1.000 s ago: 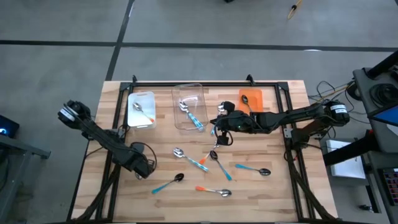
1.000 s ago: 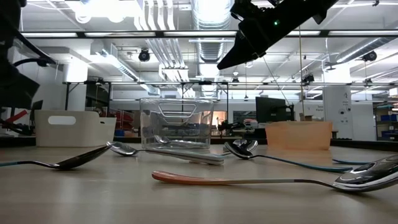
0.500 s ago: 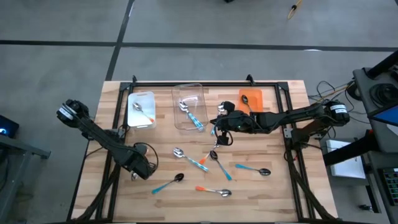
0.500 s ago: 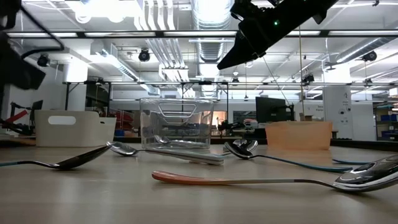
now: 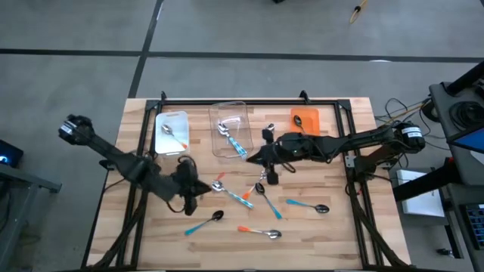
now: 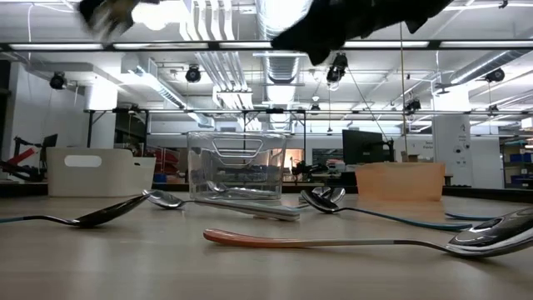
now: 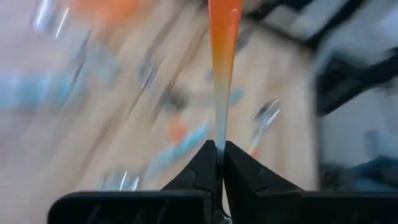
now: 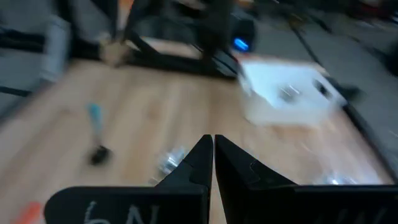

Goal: Sort silverware by color (type)
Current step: Put the orange spoon into the white bin

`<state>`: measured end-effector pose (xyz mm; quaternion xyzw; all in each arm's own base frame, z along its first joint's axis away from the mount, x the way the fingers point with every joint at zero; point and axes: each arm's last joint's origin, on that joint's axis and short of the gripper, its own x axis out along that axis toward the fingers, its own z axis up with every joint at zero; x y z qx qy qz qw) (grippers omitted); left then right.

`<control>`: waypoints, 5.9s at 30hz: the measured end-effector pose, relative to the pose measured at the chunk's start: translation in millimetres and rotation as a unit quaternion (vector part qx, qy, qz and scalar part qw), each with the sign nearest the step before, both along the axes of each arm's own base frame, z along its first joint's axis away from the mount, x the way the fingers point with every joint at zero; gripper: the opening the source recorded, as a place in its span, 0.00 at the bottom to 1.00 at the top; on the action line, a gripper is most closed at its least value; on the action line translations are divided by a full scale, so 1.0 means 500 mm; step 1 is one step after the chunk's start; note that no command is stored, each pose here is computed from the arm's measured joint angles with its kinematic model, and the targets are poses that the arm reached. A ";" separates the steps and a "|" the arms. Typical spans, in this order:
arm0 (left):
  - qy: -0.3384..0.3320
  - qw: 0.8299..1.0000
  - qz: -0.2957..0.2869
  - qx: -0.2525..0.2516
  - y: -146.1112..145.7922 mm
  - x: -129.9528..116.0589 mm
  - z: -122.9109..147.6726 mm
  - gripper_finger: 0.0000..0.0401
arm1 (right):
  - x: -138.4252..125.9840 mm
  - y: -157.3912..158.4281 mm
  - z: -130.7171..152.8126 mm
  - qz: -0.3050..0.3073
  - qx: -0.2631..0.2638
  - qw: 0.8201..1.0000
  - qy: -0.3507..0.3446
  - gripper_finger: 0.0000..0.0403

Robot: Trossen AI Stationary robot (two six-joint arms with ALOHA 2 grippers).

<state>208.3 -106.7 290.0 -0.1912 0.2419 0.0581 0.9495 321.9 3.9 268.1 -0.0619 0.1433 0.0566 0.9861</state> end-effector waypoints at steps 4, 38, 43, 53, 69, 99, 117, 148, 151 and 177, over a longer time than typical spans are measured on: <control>-0.153 0.976 -0.130 0.079 0.005 0.022 0.061 0.00 | 0.002 0.020 0.014 0.067 0.015 0.997 -0.038 0.02; -0.170 0.950 -0.186 0.187 0.084 0.191 -0.043 0.00 | 0.000 0.077 0.057 0.186 0.034 0.972 -0.142 0.47; -0.184 0.945 -0.208 0.175 0.081 0.210 -0.059 0.00 | -0.001 0.078 0.062 0.188 0.025 0.969 -0.156 0.40; -0.200 0.943 -0.205 0.173 0.081 0.215 -0.059 0.00 | -0.001 0.079 0.060 0.193 0.017 0.969 -0.153 0.06; -0.193 0.946 -0.194 0.174 0.094 0.196 -0.037 0.12 | -0.005 0.078 0.061 0.188 0.020 0.972 -0.142 0.02; -0.390 0.895 0.016 0.217 0.151 -0.009 -0.070 0.28 | -0.085 0.059 0.030 0.030 -0.039 0.887 -0.460 0.02; -0.471 0.856 0.002 0.214 0.126 0.098 -0.093 0.28 | 0.036 0.072 0.094 0.013 -0.062 0.840 -0.538 0.02; -0.535 0.809 0.001 0.242 0.116 0.137 -0.035 0.04 | 0.067 0.076 0.074 0.016 -0.060 0.845 -0.531 0.02; -0.530 0.813 0.017 0.239 0.117 0.137 -0.035 0.04 | 0.068 0.076 0.073 0.013 -0.059 0.847 -0.528 0.02; -0.432 0.867 0.117 0.217 0.140 0.066 -0.081 0.04 | 0.069 0.054 0.075 -0.129 -0.075 0.935 -0.323 0.36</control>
